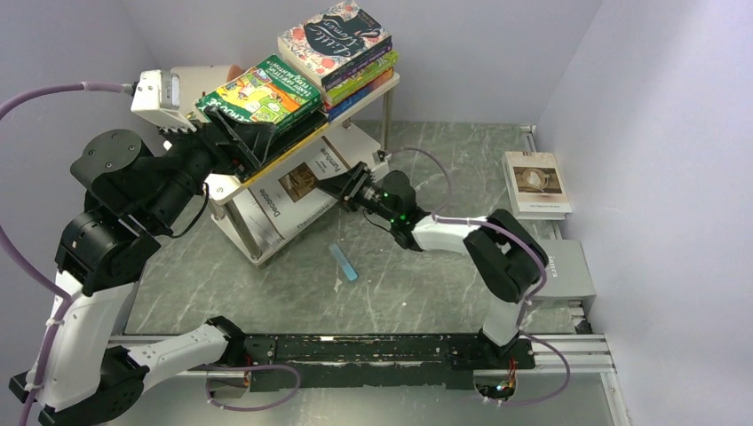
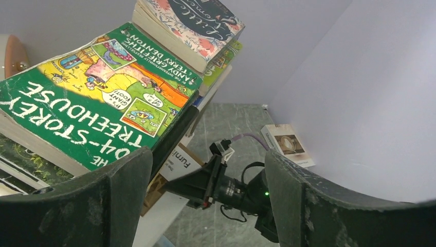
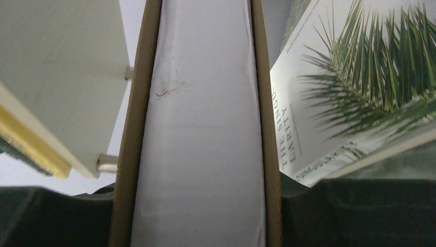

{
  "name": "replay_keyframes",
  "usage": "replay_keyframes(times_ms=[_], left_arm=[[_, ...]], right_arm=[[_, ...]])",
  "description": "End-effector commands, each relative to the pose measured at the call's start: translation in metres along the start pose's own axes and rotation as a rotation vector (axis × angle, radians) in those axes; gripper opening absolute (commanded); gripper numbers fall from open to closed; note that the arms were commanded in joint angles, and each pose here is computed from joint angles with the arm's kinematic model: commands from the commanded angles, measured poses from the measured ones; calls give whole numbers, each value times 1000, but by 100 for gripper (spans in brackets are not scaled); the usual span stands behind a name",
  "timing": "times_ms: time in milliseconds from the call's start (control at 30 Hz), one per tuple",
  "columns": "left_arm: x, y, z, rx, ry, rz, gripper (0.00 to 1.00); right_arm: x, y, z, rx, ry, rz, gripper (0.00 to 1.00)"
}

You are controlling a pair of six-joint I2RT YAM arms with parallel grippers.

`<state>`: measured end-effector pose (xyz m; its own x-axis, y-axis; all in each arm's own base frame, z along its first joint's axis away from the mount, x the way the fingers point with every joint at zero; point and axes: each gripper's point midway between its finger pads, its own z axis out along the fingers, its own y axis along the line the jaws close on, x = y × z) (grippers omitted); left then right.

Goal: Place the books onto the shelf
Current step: Place the book on the shelf.

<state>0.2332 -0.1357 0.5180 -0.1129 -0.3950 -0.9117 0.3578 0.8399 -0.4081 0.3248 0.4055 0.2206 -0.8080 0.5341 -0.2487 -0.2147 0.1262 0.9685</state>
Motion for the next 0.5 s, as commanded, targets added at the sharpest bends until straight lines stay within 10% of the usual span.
replay_keyframes(times_ms=[0,467], left_arm=[[0,9,-4,-32,-6,29,84],[11,15,-5,-48,23,43,85]], right_arm=[[-4,12,29,-51,-27,-43,36],[23,-23,73,10,74,-70,39]])
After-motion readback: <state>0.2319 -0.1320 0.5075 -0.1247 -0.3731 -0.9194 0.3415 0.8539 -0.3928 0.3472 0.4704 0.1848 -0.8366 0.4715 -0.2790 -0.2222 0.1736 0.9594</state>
